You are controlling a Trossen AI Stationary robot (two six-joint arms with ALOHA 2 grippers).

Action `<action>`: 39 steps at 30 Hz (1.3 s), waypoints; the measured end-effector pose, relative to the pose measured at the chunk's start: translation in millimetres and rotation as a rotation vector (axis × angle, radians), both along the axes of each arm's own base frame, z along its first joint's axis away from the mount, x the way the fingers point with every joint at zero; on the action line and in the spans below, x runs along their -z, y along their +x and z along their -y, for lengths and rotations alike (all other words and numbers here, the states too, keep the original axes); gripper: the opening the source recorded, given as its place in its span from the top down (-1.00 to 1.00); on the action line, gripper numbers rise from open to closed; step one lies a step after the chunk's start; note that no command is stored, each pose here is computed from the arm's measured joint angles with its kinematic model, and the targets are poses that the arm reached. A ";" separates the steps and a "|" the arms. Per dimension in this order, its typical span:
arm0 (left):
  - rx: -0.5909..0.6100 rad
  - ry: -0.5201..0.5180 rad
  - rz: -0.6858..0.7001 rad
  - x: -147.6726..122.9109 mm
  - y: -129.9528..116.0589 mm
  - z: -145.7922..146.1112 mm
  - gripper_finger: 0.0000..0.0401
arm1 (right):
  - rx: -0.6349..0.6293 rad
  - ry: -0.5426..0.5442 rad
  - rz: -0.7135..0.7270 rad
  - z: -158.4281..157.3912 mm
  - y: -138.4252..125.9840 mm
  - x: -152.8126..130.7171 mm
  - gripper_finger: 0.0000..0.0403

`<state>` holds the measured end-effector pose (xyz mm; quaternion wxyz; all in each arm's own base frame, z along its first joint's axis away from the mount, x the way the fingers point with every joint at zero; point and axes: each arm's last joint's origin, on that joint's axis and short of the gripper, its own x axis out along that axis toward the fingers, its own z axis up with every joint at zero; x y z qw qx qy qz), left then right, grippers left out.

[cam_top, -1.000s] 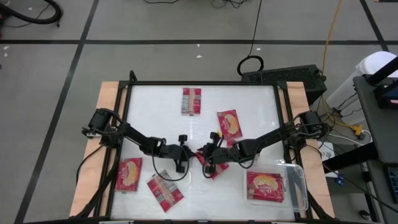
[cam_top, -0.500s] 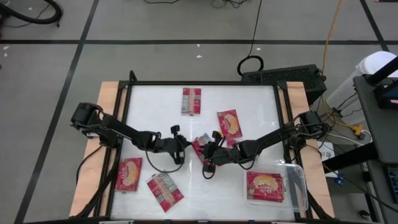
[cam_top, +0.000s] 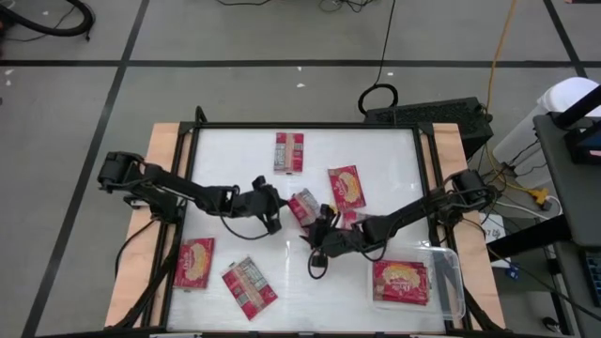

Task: Sort popcorn bags into baskets
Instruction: Put the red popcorn pack into the transparent bin

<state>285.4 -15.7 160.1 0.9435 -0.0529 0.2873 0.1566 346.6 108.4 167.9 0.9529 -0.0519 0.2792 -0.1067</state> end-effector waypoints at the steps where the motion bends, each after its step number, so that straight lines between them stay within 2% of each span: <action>1: 0.002 -0.016 0.013 -3.1 0.1 -1.9 1.00 | 0.012 -0.012 -0.001 -0.7 -0.7 0.2 0.35; 7: 0.006 -0.020 0.052 -18.3 -6.1 -6.3 1.00 | 0.091 -0.063 -0.051 -5.4 -9.5 6.2 0.07; 13: 0.006 -0.016 0.075 -28.1 -10.6 -6.8 1.00 | 0.144 -0.136 -0.069 -6.9 -14.4 8.1 -0.07; 17: -0.023 -0.010 0.092 -32.9 -12.0 -13.6 1.00 | 0.119 -0.120 -0.090 -7.6 -14.0 11.5 -0.13; 23: -0.040 -0.009 0.108 -37.1 -13.6 -17.5 1.00 | 0.119 -0.146 -0.144 -7.7 -11.4 30.6 -0.15; 27: -0.045 -0.016 0.107 -36.8 -13.8 -17.6 1.00 | 0.163 -0.188 -0.122 -5.5 -5.7 40.4 -0.15; 34: -0.050 -0.025 0.097 -35.7 -14.4 -17.6 1.00 | 0.187 -0.245 -0.111 -4.9 -9.1 33.6 -0.15; 39: -0.051 -0.027 0.097 -35.6 -14.4 -17.6 0.99 | 0.177 -0.224 -0.085 -9.1 -11.8 25.1 -0.15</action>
